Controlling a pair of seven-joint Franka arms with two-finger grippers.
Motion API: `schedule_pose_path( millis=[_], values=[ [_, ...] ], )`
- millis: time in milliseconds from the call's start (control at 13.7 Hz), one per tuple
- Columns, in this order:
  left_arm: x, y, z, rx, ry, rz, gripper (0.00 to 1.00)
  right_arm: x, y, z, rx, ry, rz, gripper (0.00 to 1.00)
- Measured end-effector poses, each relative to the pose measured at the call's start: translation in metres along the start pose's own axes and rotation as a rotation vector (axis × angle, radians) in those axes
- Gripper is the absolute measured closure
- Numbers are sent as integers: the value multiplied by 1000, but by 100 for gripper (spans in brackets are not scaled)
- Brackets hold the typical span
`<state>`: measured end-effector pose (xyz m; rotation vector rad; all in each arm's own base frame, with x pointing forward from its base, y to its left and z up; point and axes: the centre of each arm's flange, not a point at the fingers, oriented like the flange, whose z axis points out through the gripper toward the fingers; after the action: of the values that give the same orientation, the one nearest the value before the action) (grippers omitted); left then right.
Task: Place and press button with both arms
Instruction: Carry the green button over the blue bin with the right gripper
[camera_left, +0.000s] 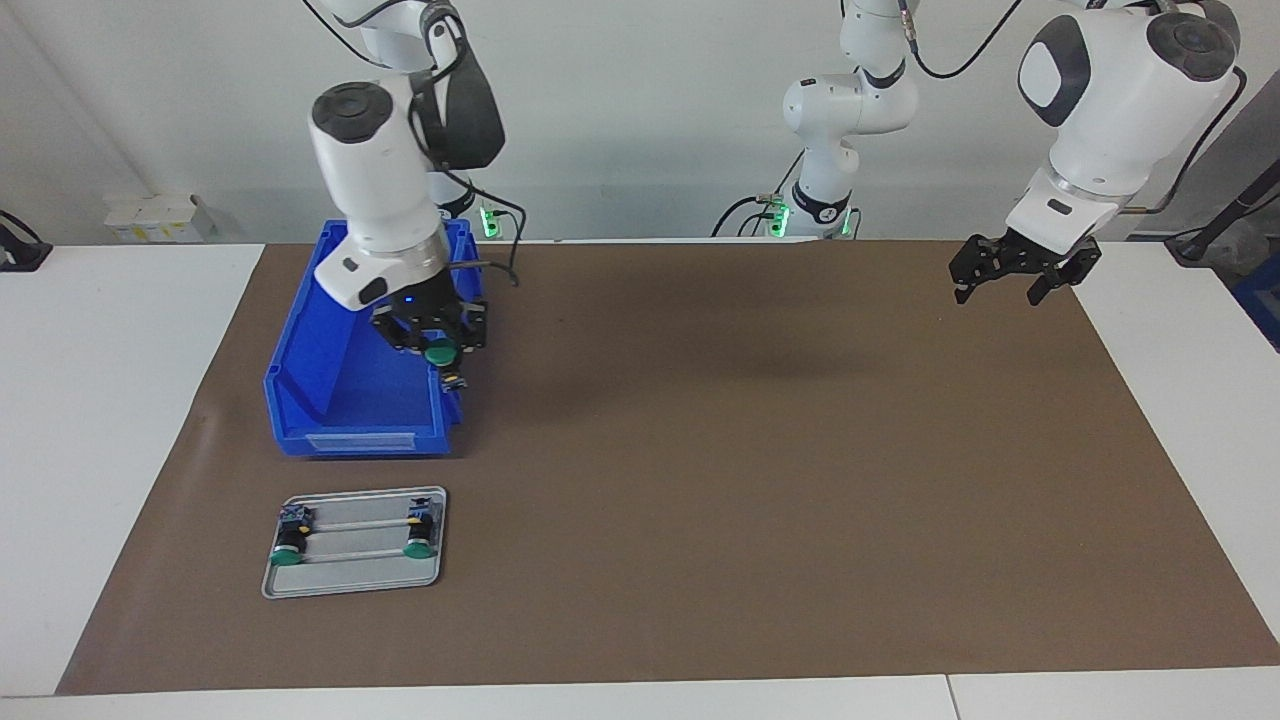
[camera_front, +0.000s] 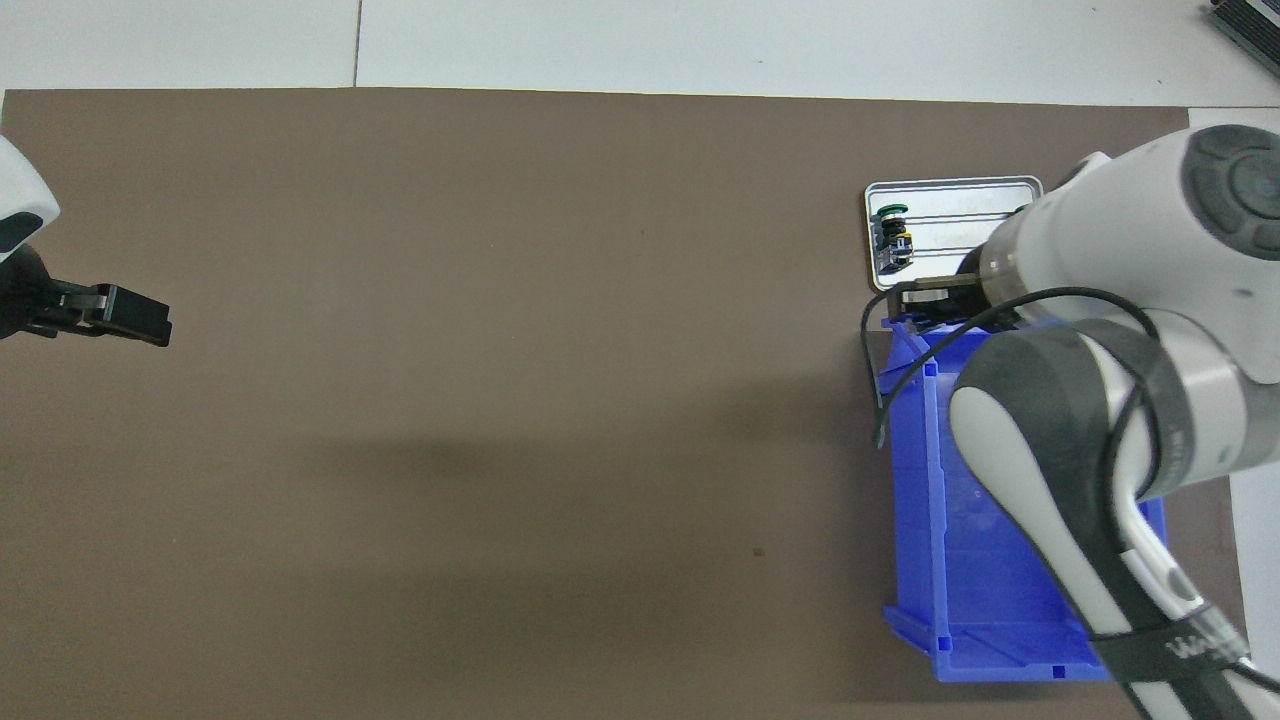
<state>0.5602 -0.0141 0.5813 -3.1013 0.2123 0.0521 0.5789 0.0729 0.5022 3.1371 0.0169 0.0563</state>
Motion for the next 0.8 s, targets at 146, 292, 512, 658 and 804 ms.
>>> schedule_pose_path(
  millis=[146, 292, 512, 658, 804],
  values=[
    [0, 0, 0, 0, 0, 0, 0, -11, 59, 22, -1, -17, -21, 66],
    [0, 0, 0, 0, 0, 0, 0, -32, 86, 49, 2, -28, -34, 66],
    [0, 0, 0, 0, 0, 0, 0, -70, 91, 92, 6, -16, -50, 66],
    [0, 0, 0, 0, 0, 0, 0, -87, 95, 117, 6, 0, -42, 66],
    [0, 0, 0, 0, 0, 0, 0, -96, 99, 136, 5, 14, -37, 66]
  ],
)
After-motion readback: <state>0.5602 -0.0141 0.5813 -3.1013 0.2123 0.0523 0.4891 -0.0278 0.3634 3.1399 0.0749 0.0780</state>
